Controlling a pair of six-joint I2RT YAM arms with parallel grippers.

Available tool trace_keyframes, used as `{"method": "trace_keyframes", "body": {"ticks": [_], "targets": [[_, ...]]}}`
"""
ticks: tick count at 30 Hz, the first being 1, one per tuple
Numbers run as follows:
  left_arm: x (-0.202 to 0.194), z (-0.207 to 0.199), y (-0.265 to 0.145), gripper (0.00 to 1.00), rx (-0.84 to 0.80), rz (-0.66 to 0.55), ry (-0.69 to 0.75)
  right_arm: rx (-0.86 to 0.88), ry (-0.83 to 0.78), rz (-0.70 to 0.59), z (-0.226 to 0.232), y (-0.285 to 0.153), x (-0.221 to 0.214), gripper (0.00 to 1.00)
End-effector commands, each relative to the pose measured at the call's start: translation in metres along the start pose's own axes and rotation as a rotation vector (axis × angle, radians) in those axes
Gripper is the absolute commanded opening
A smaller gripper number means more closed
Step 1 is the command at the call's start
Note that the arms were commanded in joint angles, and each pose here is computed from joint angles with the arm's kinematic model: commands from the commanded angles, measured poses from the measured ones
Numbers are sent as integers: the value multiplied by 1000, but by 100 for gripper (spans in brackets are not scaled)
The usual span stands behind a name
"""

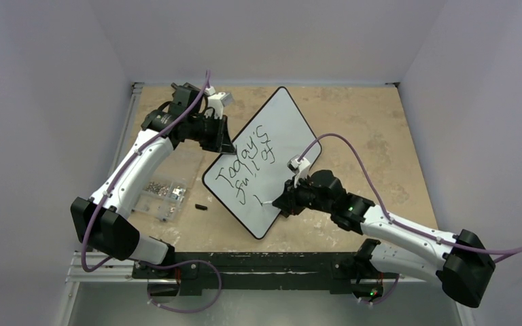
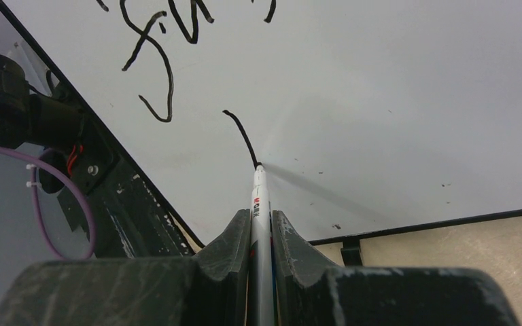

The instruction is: Write a sentence on the whiteboard

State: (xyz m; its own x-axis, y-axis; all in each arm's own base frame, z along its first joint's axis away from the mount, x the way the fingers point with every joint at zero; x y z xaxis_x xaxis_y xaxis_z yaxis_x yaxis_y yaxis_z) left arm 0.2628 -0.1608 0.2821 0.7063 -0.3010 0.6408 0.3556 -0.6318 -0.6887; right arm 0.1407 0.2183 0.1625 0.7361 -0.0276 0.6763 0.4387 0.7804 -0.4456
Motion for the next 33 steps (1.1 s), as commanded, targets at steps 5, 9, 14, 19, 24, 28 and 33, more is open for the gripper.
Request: {"method": "trace_keyframes", "body": {"ticks": [5,9,14,19,24,28,33], "targets": [[6,27,-10,0,217,-36,29,-1,-67,-101,17,1,36,0],[6,27,-9,0,215,-35,29,-7,-77,-115,19,1,42,0],[6,27,-10,0,215,-36,29,-50,-78,-135,15,0,46,0],[6,27,-10,0,214,-37,30,-76,-72,-136,9,1,42,0],[7,27,-10,0,215,-40,30,-109,-54,-100,-1,0,27,0],[7,26,-10,0,214,-40,29,-115,-34,-76,-7,1,17,0],[7,27,-10,0,215,-38,29,-116,-7,-50,-11,0,6,0]]}}
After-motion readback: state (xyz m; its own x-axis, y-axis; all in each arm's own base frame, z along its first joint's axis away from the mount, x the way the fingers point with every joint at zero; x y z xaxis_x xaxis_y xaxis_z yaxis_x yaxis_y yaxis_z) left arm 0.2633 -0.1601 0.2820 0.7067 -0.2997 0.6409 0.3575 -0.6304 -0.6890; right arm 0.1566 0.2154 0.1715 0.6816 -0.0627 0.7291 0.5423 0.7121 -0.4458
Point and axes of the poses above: each gripper's point midway between its finger pads, its own y axis out along the fingers, its own z axis along the line the jaws close on, x = y × z, the point moved 7 cm from there along -y, back along the fingers, and after that the axes turned 12 degrees about y, right-handed, at the moved point
